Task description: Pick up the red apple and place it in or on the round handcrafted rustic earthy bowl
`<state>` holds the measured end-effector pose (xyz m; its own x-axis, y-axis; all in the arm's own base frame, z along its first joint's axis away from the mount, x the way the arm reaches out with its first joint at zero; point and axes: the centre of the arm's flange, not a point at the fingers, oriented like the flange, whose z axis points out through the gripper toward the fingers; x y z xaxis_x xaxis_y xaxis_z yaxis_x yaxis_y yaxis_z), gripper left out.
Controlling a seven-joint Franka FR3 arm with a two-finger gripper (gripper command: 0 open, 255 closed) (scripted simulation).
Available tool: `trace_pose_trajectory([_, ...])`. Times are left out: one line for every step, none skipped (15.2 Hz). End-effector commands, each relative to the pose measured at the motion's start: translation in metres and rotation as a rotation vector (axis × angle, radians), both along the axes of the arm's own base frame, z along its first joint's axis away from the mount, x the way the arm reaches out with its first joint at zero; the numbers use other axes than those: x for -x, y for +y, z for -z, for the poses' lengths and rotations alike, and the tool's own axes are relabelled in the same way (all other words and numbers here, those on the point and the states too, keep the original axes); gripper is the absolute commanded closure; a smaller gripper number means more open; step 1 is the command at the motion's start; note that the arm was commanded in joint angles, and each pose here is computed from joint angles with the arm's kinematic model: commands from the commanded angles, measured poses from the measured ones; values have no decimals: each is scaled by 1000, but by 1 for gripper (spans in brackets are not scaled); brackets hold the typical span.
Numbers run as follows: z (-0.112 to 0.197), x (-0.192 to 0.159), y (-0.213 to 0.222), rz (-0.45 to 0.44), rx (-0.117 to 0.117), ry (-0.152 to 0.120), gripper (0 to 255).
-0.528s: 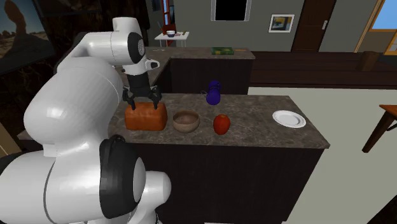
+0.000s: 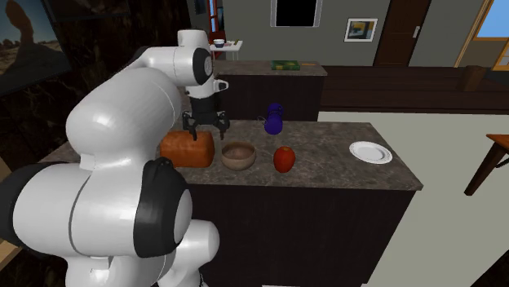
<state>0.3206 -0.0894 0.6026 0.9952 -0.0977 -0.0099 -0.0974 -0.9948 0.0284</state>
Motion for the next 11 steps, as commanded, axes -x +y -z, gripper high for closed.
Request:
trace_pose_trajectory([7, -11, -24, -8, 1, 4, 0])
trace_pose_trajectory([10, -16, -35, -12, 1, 6, 0])
trace_pose_trajectory([14, -21, -47, -15, 2, 8, 0])
trace_pose_trajectory([17, -26, -59, -19, 2, 10, 0])
trace_pose_trajectory([21, -32, -71, -22, 2, 12, 0])
trace_pose_trajectory([24, -37, -82, -25, 2, 15, 0])
trace_pose_trajectory([28, -42, -94, -29, 2, 17, 0])
trace_pose_trajectory([31, -48, -106, -32, 2, 19, 0])
trace_pose_trajectory([35, -53, -117, -36, 2, 21, 0])
trace_pose_trajectory([38, -59, -129, -39, 2, 23, 0])
trace_pose_trajectory([42, -64, -140, -43, 3, 25, 0])
